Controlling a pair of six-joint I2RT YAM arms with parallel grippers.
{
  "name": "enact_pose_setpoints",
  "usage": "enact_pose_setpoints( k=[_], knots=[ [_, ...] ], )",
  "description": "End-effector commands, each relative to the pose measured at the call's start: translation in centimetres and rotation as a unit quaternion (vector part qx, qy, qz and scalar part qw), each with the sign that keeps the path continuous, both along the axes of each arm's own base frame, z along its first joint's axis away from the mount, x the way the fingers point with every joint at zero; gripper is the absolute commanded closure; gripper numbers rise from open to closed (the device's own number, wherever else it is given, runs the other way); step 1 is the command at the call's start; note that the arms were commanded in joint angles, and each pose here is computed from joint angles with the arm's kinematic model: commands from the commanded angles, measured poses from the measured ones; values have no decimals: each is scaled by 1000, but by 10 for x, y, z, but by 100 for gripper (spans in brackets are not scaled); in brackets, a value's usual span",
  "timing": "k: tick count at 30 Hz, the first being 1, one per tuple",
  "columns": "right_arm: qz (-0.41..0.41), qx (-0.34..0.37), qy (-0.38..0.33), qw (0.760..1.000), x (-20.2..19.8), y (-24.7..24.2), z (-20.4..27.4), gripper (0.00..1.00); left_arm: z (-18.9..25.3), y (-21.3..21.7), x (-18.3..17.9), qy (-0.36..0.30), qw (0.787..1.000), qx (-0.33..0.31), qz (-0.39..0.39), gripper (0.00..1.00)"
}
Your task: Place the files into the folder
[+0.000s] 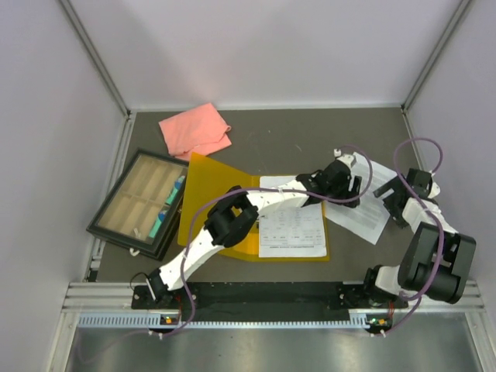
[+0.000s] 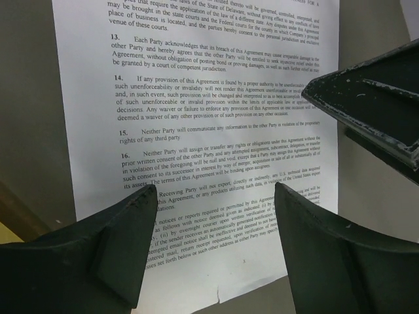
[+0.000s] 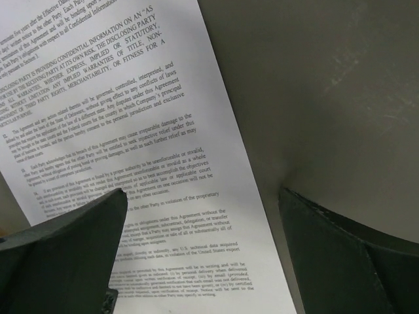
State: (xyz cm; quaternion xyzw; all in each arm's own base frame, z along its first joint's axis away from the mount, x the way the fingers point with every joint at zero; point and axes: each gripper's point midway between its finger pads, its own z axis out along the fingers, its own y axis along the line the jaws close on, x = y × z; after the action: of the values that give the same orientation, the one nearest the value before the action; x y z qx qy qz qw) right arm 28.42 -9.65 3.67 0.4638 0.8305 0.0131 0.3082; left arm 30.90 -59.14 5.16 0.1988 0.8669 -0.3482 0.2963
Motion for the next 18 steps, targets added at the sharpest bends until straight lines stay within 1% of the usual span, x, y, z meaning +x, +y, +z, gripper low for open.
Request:
enact_pose_setpoints(
  k=[1, 6, 8, 10, 14, 18],
  knots=[
    [-8, 3, -26, 1000, 12, -5, 0, 1, 5, -8, 2, 29, 999, -39, 2, 23],
    [-8, 13, -21, 1000, 12, -2, -8, 2, -10, 2, 2, 71, 997, -38, 20, 25],
    [-4, 22, -21, 1000, 14, 1, -14, 2, -10, 2, 0, 75, 996, -39, 20, 25],
    [13, 46, -18, 999, 17, 11, -21, 2, -13, 3, -3, 83, 996, -39, 19, 25],
    [36, 64, -23, 997, 23, 23, -22, 2, -17, 2, -4, 93, 995, -40, 22, 25],
    [67, 94, -47, 992, 29, 38, -17, 1, -16, 1, -3, 94, 994, -45, 25, 25]
  ],
)
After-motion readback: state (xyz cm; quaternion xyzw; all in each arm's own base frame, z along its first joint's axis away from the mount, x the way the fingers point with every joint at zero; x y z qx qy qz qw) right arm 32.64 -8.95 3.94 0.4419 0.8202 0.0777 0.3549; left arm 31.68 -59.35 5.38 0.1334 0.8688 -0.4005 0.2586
